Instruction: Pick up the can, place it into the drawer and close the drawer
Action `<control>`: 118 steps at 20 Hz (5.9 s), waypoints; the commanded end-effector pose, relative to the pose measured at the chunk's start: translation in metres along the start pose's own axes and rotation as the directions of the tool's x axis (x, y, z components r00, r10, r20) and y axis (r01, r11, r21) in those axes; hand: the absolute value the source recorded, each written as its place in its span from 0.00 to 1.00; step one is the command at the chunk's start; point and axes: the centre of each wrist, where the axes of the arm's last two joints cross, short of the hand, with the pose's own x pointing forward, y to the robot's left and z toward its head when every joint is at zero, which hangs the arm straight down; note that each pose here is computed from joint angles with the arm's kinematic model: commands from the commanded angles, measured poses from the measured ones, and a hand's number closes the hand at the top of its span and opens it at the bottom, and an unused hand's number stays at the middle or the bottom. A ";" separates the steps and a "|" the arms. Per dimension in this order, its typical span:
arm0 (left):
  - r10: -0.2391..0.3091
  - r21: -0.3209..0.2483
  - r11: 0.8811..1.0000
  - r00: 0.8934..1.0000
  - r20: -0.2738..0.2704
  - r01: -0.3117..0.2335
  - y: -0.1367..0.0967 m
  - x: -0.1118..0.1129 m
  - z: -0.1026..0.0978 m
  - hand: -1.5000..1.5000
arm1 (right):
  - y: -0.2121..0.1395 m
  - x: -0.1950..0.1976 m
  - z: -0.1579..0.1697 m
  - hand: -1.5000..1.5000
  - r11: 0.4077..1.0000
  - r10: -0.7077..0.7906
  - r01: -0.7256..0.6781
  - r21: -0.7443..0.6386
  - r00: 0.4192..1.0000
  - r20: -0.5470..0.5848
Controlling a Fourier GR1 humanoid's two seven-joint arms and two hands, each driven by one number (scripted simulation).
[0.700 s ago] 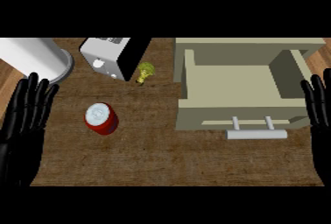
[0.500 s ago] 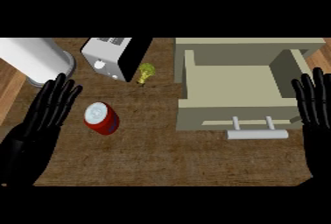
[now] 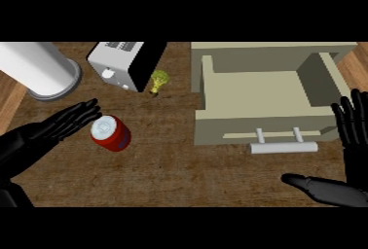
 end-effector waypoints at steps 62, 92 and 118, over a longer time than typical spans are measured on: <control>0.260 0.120 0.965 0.927 -0.270 -0.235 0.072 -0.138 -0.009 0.00 | -0.125 0.013 0.091 0.00 0.999 0.015 -0.017 -0.028 0.998 -0.062; 0.363 0.184 0.930 0.871 -0.330 -0.318 0.027 -0.225 0.006 0.00 | -0.127 0.031 0.102 0.00 1.000 -0.006 0.005 -0.029 0.999 -0.042; 0.492 0.702 0.575 0.863 0.113 -0.419 -0.014 -0.235 -0.043 1.00 | -0.137 0.037 0.130 0.00 0.996 -0.011 0.002 -0.091 0.996 -0.091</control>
